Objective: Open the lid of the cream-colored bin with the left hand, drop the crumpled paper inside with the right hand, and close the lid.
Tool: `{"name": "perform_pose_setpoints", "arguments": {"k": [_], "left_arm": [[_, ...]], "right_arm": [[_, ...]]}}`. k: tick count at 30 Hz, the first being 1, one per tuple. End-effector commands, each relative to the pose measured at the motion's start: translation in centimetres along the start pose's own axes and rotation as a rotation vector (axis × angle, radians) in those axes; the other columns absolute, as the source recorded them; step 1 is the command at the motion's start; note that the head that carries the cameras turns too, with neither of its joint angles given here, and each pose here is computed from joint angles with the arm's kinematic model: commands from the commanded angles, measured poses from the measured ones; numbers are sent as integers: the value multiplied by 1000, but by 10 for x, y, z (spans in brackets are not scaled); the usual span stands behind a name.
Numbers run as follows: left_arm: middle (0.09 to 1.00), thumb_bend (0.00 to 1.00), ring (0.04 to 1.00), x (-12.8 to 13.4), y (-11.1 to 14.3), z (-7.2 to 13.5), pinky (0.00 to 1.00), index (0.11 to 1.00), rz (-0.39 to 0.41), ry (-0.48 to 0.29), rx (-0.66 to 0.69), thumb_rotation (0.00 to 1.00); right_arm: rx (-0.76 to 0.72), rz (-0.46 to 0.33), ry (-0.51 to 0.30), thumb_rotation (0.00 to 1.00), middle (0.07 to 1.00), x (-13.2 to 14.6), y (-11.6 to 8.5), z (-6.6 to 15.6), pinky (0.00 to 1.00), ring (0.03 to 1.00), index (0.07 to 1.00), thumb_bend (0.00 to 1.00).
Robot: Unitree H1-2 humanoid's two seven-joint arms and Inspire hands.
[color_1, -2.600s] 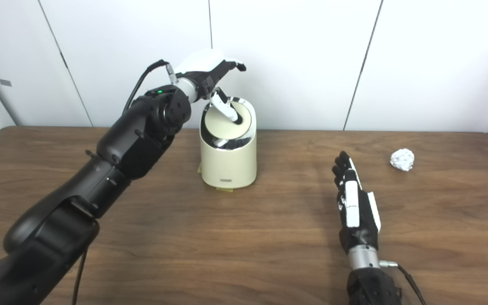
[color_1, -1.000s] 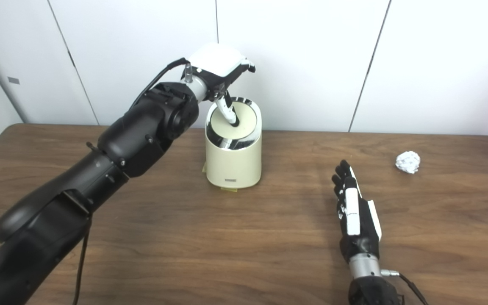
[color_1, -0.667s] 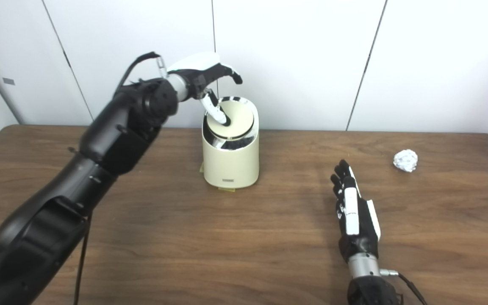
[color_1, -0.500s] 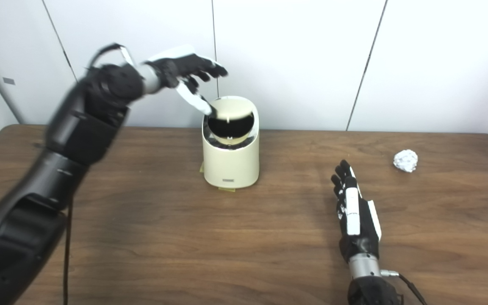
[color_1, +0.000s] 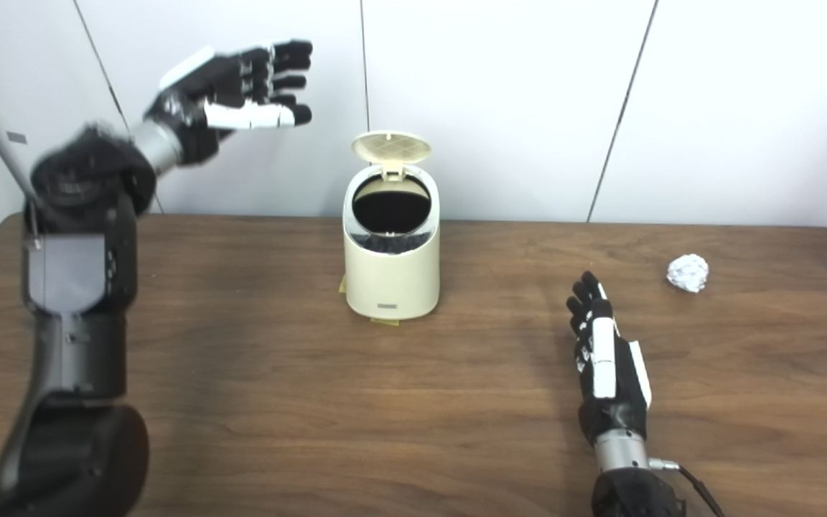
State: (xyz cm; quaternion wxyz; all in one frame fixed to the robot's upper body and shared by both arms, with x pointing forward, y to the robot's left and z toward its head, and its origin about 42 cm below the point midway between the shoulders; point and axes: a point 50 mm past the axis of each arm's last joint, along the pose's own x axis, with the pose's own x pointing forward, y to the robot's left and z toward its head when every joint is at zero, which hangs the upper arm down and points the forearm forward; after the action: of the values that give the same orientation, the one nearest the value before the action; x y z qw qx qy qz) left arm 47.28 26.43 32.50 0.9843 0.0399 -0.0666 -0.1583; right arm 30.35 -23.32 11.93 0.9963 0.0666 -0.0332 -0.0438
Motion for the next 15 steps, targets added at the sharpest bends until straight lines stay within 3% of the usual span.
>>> {"name": "perform_pose_setpoints", "arguments": {"k": [1, 7, 9, 11, 12, 15], "left_arm": [[922, 594, 912, -8, 5, 24, 934, 901, 53, -101, -9, 32], [944, 548, 940, -54, -10, -14, 949, 923, 153, -110, -111, 178], [949, 522, 949, -69, -17, -27, 956, 933, 188, -100, -138, 307], [958, 532, 961, -86, -24, -39, 961, 951, 217, -79, -130, 463], [971, 542, 973, -92, -28, -43, 972, 973, 225, -71, -124, 574], [996, 574, 992, -118, -43, -65, 991, 997, 254, -43, -85, 723]], "right_arm": [[6, 6, -41, 972, 954, 1, 3, 8, 1000, 951, 939, 600], [-17, 23, -69, 896, 946, 4, 5, 18, 1000, 944, 930, 593], [-30, 25, -81, 770, 945, 5, 5, 24, 982, 936, 929, 587], [-85, 26, -104, 671, 930, 6, 3, 33, 903, 905, 924, 589], [-97, 26, -111, 582, 917, 7, 2, 36, 851, 885, 915, 609], [-98, 38, -149, 430, 906, 15, -4, 54, 758, 865, 905, 714]]}}
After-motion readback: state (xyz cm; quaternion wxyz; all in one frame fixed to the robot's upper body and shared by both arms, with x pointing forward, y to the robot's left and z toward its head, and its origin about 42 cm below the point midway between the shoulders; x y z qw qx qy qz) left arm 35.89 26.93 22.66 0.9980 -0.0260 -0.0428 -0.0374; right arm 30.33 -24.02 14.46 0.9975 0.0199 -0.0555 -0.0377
